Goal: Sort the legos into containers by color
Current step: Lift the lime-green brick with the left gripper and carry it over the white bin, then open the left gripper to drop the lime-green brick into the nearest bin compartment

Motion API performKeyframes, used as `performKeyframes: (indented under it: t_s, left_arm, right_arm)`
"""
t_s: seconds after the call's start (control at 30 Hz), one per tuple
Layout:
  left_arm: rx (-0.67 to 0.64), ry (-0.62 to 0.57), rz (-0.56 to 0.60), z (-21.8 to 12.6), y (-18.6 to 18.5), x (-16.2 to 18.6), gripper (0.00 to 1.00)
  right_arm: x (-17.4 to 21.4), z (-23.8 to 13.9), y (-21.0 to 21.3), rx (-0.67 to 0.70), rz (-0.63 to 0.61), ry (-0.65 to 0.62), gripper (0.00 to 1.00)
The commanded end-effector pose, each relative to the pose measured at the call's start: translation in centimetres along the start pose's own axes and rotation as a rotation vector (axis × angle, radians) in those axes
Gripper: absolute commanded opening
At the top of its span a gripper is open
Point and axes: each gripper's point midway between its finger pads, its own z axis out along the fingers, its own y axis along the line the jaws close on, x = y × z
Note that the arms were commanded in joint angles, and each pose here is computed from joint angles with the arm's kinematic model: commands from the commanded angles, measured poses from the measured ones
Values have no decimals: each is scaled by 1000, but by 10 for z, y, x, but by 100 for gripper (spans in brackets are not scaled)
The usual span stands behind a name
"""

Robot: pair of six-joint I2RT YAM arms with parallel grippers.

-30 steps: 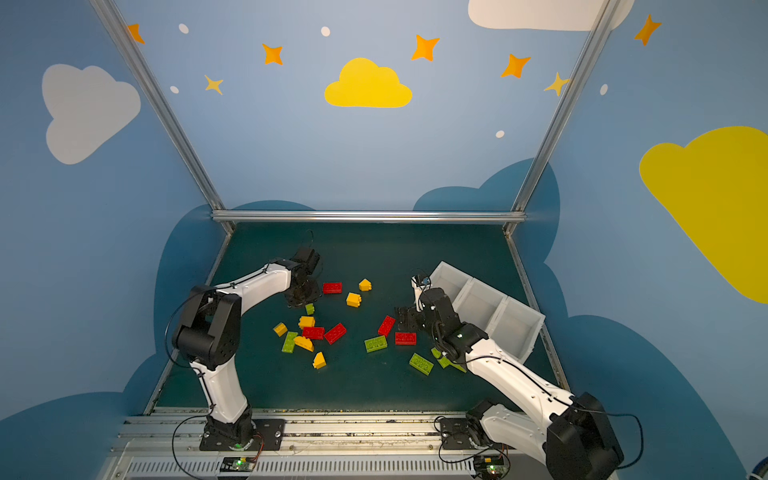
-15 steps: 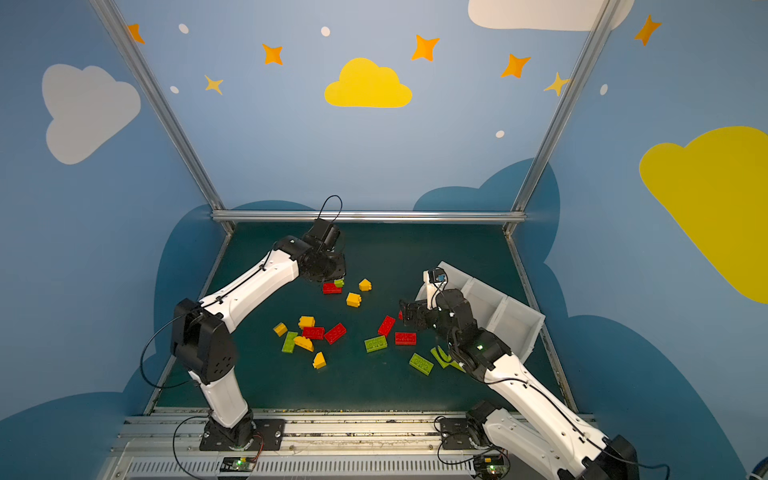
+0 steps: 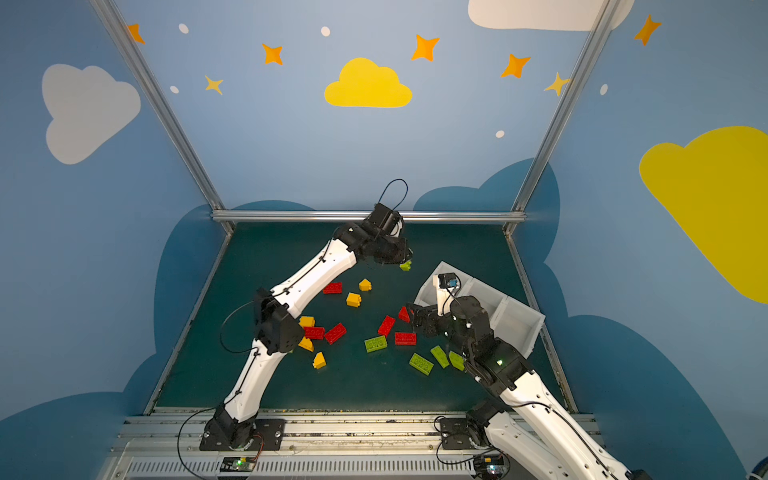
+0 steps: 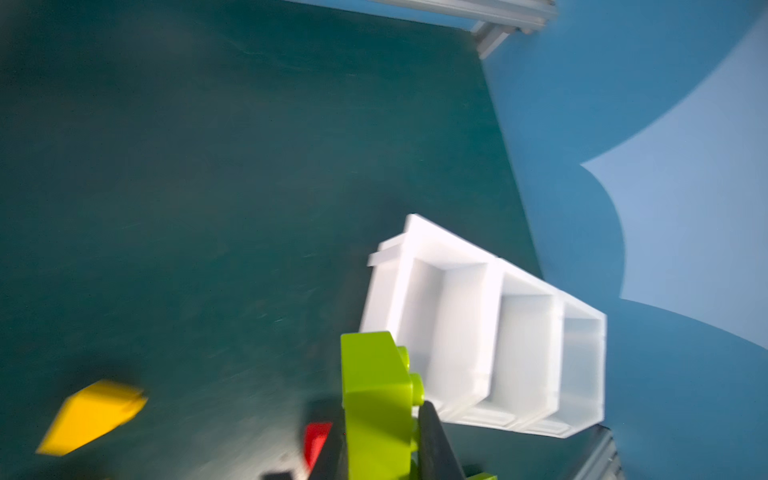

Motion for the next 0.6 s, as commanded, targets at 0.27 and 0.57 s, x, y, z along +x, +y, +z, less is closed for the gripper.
performKeyframes:
  t_s: [0.27, 0.57]
  left_arm:
    - [258, 39, -48, 79, -52, 23, 20]
    - [285, 30, -68, 105, -49, 28, 21]
  right_arm:
    - [25, -10, -1, -21, 22, 68, 92]
    - [35, -9, -5, -6, 42, 101, 92]
